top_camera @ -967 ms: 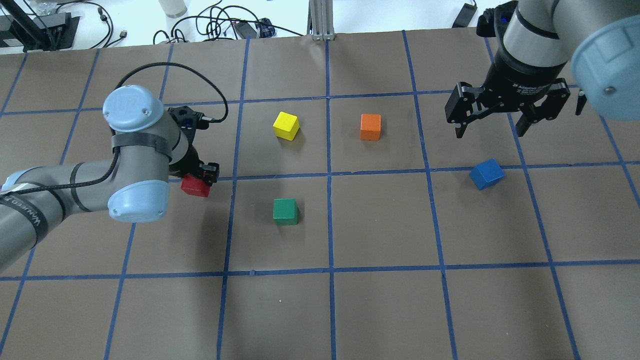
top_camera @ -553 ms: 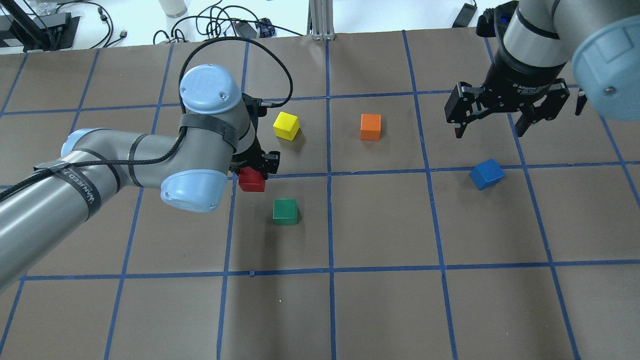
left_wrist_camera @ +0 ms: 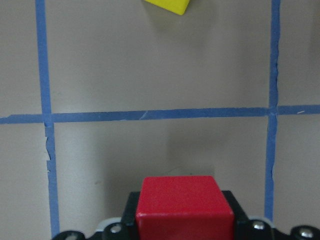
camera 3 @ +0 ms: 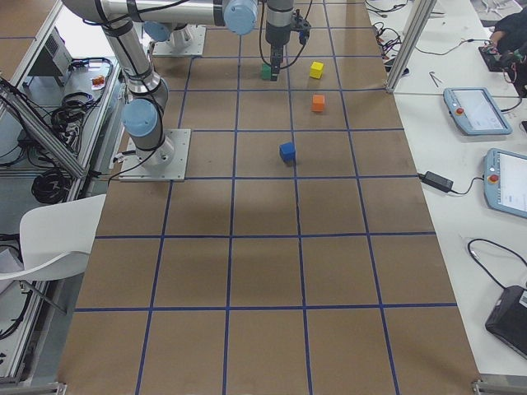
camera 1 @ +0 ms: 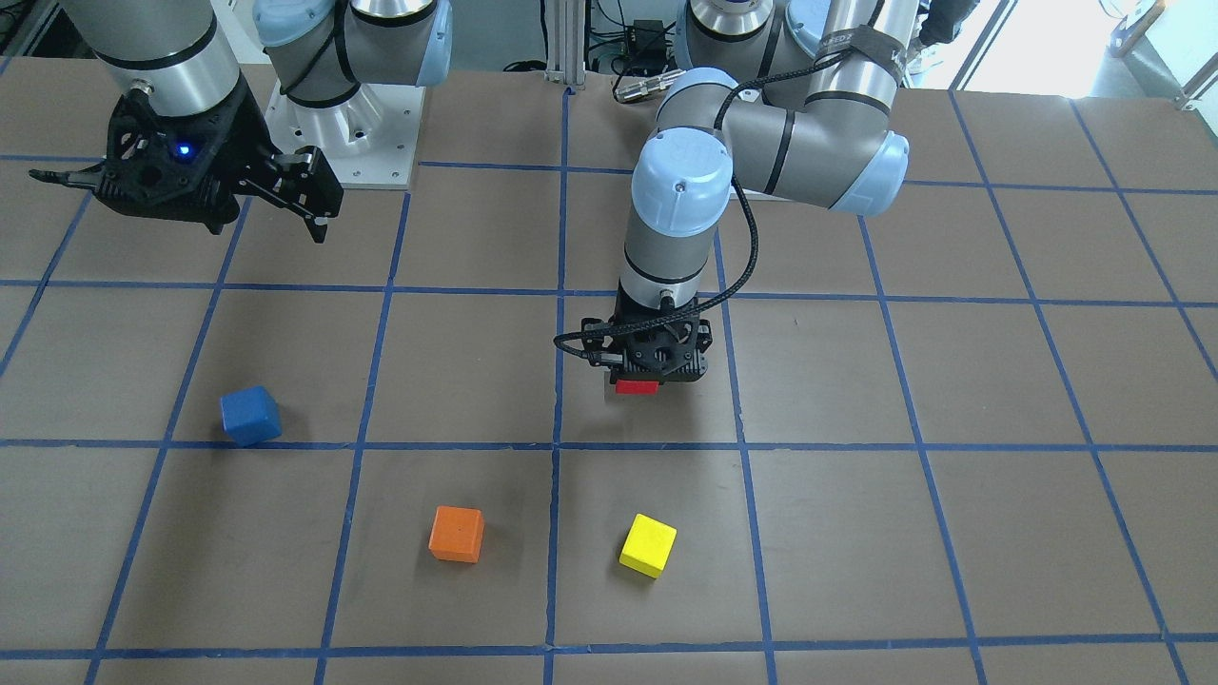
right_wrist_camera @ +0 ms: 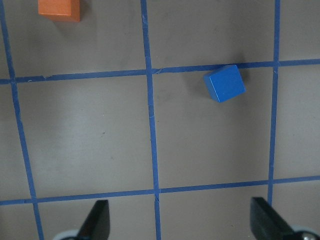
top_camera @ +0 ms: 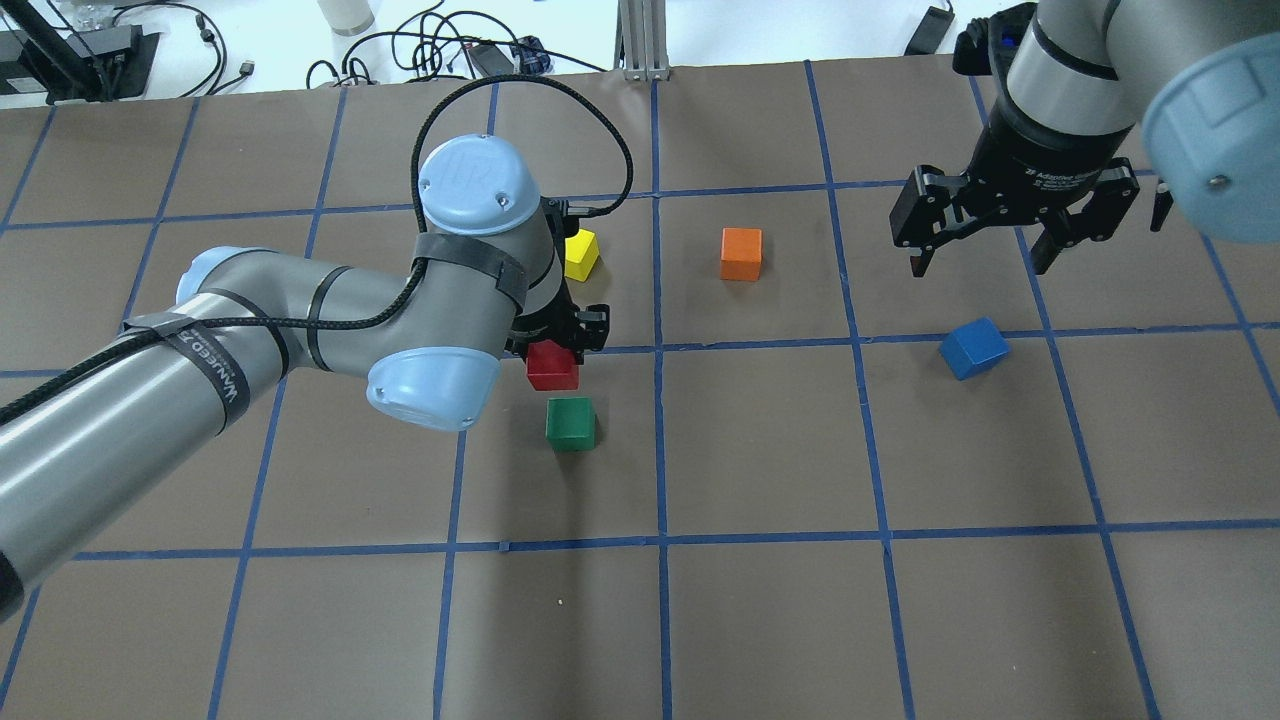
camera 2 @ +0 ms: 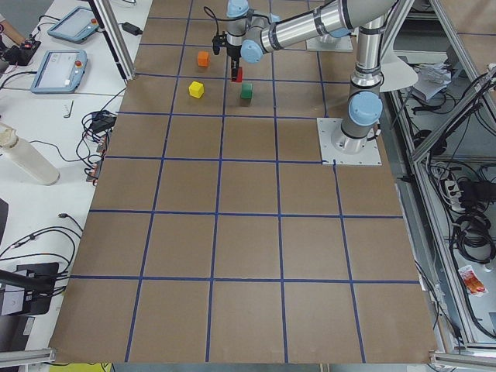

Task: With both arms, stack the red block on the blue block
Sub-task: 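Carry the red cube with the left gripper toward the table centre, then lower the red cube and open the left gripper to release it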

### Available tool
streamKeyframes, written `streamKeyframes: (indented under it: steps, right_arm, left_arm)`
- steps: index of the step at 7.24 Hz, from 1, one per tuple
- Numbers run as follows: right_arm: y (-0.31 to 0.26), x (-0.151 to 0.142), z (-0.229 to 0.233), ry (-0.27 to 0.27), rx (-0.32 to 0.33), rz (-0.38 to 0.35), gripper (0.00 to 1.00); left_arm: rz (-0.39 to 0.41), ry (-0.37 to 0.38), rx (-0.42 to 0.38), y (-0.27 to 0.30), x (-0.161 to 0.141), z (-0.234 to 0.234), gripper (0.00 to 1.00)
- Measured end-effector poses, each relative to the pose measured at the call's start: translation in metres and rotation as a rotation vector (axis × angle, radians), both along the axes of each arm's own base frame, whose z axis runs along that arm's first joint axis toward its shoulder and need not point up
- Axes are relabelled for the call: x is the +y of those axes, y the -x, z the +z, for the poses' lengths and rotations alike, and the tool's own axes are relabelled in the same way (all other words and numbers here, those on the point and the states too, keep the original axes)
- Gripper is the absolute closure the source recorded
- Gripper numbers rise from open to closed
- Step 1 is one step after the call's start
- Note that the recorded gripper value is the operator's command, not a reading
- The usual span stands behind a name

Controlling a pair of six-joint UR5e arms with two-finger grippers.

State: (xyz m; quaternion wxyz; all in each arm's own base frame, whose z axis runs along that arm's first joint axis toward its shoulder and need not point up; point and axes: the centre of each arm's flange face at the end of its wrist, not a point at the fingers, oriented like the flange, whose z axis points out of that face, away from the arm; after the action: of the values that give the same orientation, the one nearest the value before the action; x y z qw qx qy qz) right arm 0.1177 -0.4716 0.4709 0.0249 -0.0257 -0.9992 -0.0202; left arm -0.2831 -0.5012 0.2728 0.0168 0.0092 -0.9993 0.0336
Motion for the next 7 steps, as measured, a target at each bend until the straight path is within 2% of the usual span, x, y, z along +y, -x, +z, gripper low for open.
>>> streamKeyframes:
  steps: [4,5,6,7]
  right_arm:
    - [0.001,0.0,-0.002,-0.003,0.007,0.0,0.0]
    - [0.002,0.0,-0.002,-0.004,0.009,0.0,0.0]
    - [0.002,0.0,-0.002,-0.003,0.01,0.001,0.0]
    - [0.001,-0.001,-0.002,-0.001,0.01,0.001,0.0]
  left_arm:
    - [0.022,-0.01,0.009,0.042,-0.027,-0.026,0.92]
    - [0.02,-0.013,0.006,0.052,-0.033,-0.035,0.12]
    - [0.012,-0.024,-0.003,0.061,-0.035,-0.047,0.0]
    - [0.005,-0.026,-0.003,0.068,-0.037,-0.053,0.0]
